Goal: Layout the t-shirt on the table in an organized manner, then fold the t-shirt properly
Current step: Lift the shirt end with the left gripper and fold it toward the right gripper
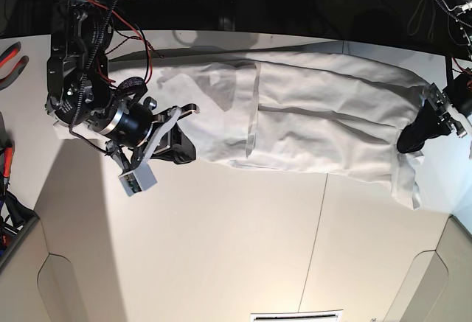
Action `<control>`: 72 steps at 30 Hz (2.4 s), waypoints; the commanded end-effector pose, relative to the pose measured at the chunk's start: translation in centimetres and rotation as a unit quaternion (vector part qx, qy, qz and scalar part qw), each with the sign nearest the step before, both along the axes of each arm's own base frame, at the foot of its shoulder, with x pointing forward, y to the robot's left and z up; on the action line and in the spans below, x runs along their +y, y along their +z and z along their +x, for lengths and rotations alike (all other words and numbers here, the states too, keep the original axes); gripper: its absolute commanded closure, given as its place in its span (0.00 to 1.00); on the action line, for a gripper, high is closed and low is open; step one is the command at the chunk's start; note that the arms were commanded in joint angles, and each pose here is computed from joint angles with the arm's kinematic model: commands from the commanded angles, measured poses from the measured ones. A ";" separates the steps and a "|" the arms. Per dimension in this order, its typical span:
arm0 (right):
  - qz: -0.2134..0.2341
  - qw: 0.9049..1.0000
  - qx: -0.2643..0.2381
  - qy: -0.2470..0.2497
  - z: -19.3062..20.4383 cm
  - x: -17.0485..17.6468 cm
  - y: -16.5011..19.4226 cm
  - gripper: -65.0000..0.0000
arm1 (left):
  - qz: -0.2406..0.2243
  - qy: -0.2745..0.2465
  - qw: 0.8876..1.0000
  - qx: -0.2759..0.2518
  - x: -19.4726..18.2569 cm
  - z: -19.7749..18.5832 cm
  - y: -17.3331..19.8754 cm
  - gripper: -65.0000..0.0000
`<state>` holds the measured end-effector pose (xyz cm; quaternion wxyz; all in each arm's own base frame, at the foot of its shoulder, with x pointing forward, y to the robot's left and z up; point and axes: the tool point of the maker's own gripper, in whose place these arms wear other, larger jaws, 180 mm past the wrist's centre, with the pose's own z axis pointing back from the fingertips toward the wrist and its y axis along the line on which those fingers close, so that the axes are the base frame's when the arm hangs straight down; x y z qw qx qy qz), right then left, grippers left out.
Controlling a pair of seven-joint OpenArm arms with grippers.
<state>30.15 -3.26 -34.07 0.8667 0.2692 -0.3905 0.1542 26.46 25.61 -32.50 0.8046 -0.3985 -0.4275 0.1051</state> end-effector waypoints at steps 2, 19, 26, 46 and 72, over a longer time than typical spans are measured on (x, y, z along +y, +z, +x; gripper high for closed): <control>0.017 1.000 -0.021 0.003 0.4 0.4 1.2 1.00 | 0.005 -0.016 0.999 -0.041 -1.1 0.8 2.2 1.00; 0.025 1.000 -0.013 0.005 -0.2 0.6 1.0 1.00 | -0.083 -0.232 0.969 -0.033 -21.9 -0.9 0.4 1.00; 0.028 0.999 -0.019 0.003 0.0 0.6 1.2 1.00 | -0.022 -0.211 0.977 -0.034 -22.8 0.1 -1.5 1.00; 0.037 0.972 -0.098 -0.210 4.5 -14.5 5.8 1.00 | 0.025 -0.190 0.981 -0.040 -21.9 1.0 -2.5 1.00; 0.016 0.970 -0.102 -0.219 4.4 -16.3 6.0 1.00 | 0.169 -0.213 0.959 -0.079 -23.7 2.0 -4.9 1.00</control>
